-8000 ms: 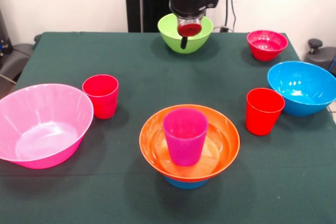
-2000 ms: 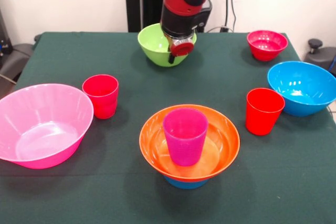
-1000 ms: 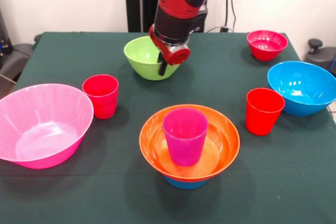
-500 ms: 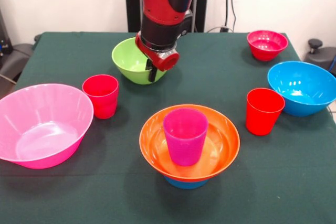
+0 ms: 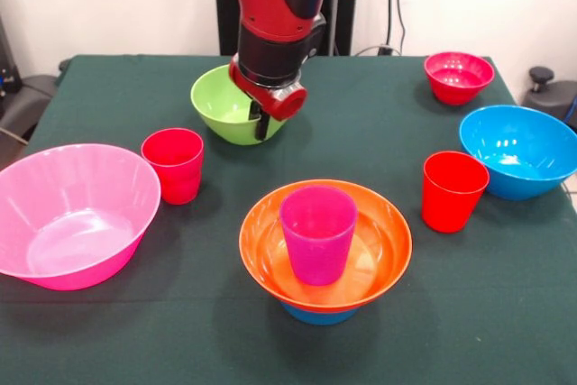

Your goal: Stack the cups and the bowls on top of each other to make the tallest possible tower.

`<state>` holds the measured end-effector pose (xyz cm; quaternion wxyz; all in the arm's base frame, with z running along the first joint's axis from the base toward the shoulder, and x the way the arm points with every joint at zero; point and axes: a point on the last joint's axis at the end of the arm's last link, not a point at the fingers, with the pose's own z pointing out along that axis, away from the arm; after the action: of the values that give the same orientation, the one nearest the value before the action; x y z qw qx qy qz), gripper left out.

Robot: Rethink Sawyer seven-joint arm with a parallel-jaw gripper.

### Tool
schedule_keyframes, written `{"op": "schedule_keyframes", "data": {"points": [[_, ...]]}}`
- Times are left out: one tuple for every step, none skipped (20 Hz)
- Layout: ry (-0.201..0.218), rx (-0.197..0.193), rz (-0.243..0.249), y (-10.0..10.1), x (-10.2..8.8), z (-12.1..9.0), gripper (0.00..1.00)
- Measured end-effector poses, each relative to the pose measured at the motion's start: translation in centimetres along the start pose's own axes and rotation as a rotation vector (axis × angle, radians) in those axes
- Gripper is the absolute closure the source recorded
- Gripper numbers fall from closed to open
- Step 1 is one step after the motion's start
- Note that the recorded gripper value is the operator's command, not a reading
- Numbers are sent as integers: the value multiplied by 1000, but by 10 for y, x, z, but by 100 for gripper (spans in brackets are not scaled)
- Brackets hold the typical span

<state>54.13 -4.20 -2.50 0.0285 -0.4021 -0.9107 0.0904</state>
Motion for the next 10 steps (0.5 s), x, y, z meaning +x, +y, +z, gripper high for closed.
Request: {"op": "schedule_keyframes", "data": {"points": [[-1,0,-7,0,0,0,100],[-3,0,-14,0,1,0,100],[-6,0,-27,0,2,0,100],[-8,2,-38,0,3,0,100],[-9,3,-49,0,4,0,100],[-11,4,-53,0,4,0,100],[-13,4,-61,0,5,0,100],[-15,5,-66,0,6,0,100],[-16,6,-71,0,6,0,100],[-18,8,-76,1,7,0,100]]}}
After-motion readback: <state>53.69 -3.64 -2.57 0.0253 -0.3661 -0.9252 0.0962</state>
